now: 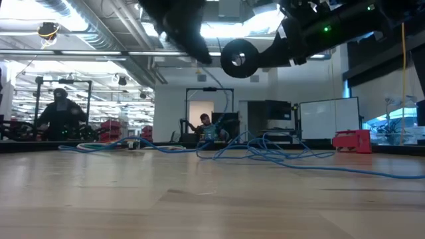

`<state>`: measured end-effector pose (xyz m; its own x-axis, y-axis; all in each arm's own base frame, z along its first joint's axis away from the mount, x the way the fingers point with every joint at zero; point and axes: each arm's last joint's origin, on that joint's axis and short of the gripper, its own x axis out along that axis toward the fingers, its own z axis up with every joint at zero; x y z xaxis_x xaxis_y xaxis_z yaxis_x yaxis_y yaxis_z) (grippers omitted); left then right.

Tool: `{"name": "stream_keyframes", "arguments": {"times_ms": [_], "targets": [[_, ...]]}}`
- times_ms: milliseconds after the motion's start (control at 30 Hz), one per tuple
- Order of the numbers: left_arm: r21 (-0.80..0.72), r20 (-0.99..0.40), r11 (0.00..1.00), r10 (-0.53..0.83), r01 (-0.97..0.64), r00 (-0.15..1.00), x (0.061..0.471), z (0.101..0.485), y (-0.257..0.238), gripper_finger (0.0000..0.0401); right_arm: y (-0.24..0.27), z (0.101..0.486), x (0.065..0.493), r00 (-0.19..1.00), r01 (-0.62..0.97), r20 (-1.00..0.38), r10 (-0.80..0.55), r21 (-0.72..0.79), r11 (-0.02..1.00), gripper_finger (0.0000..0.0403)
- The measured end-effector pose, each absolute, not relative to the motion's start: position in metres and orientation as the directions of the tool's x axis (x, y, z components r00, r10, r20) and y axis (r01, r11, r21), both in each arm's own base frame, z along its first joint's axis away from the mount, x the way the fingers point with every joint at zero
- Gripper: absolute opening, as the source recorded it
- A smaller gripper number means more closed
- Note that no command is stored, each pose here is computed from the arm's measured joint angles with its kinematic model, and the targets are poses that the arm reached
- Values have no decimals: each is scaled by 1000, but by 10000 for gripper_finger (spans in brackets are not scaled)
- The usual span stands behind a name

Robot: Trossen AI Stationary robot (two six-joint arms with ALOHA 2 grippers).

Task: Coil cords
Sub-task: Coil the blue wire onto the black spool

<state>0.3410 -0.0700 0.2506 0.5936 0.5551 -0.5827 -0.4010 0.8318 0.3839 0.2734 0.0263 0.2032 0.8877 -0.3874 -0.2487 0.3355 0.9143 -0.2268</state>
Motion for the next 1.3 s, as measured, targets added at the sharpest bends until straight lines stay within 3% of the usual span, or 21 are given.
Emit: {"name": "stream_keyframes", "arguments": {"times_ms": [333, 500, 867, 1100, 1300], "targets": [[204, -618, 912, 402, -357, 676, 350, 244, -68, 175, 26, 206, 274, 890, 355, -219, -400, -216, 909, 3], [238, -624, 913, 405, -331, 669, 349, 245, -66, 197, 26, 207, 274, 890, 357, -216, -401, -216, 909, 3], [206, -523, 886, 458, -415, 719, 326, 307, -61, 201, 28, 233, 286, 906, 347, -143, -398, -287, 893, 3], [296, -555, 828, 555, -477, 619, 313, 263, -62, 194, 23, 236, 288, 885, 370, -156, -438, -335, 867, 3], [247, -581, 840, 527, -483, 621, 310, 267, -54, 193, 18, 229, 287, 863, 369, -221, -453, -335, 867, 3]]}}
